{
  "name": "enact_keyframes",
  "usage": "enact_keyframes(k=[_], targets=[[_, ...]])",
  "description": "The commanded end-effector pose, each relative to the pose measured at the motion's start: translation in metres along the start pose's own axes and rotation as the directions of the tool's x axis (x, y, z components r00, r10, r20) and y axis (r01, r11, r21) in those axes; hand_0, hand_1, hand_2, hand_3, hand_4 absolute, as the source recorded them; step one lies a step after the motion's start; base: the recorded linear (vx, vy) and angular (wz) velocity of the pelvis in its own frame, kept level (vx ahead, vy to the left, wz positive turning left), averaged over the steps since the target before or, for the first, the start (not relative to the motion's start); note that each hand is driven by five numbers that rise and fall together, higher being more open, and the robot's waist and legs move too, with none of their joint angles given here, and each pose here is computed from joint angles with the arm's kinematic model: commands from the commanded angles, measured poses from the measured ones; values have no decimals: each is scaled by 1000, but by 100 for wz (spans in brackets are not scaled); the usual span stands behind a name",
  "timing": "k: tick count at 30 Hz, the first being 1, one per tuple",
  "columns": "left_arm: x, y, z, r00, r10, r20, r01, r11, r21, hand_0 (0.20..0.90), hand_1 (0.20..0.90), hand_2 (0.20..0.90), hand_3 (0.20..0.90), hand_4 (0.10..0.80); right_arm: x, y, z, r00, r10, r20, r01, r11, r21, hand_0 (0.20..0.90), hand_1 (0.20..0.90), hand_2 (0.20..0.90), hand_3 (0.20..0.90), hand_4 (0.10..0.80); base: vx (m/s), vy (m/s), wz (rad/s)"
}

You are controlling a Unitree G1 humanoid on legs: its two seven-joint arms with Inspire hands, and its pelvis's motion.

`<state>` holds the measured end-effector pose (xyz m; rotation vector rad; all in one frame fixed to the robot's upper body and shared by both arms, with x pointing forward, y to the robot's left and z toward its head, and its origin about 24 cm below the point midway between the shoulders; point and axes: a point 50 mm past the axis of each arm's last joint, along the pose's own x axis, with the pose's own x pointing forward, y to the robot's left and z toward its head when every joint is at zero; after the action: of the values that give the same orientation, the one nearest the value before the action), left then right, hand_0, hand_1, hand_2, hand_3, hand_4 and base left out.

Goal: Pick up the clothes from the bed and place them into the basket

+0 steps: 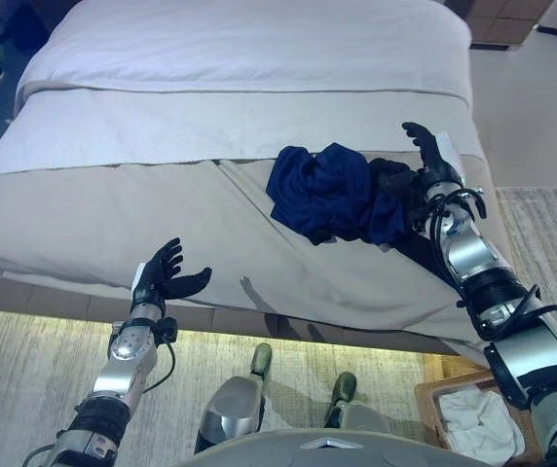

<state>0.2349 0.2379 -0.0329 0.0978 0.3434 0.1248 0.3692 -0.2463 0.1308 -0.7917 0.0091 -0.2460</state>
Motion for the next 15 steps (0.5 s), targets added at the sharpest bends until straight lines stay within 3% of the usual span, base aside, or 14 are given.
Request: enact_keyframes(k=[1, 15], targets=[[0, -14, 41, 967, -114, 229, 116, 993, 7, 900, 900, 900, 900, 800, 23, -58, 68, 964, -149, 219, 164, 985, -50, 900, 900, 900, 900, 800, 25, 78, 25], [0, -26, 76, 910, -167, 378, 199, 979, -45, 900, 900, 900, 900, 800, 36, -69, 73, 974, -170, 150, 190, 974, -126, 900, 900, 900, 900, 800, -32, 75, 10]])
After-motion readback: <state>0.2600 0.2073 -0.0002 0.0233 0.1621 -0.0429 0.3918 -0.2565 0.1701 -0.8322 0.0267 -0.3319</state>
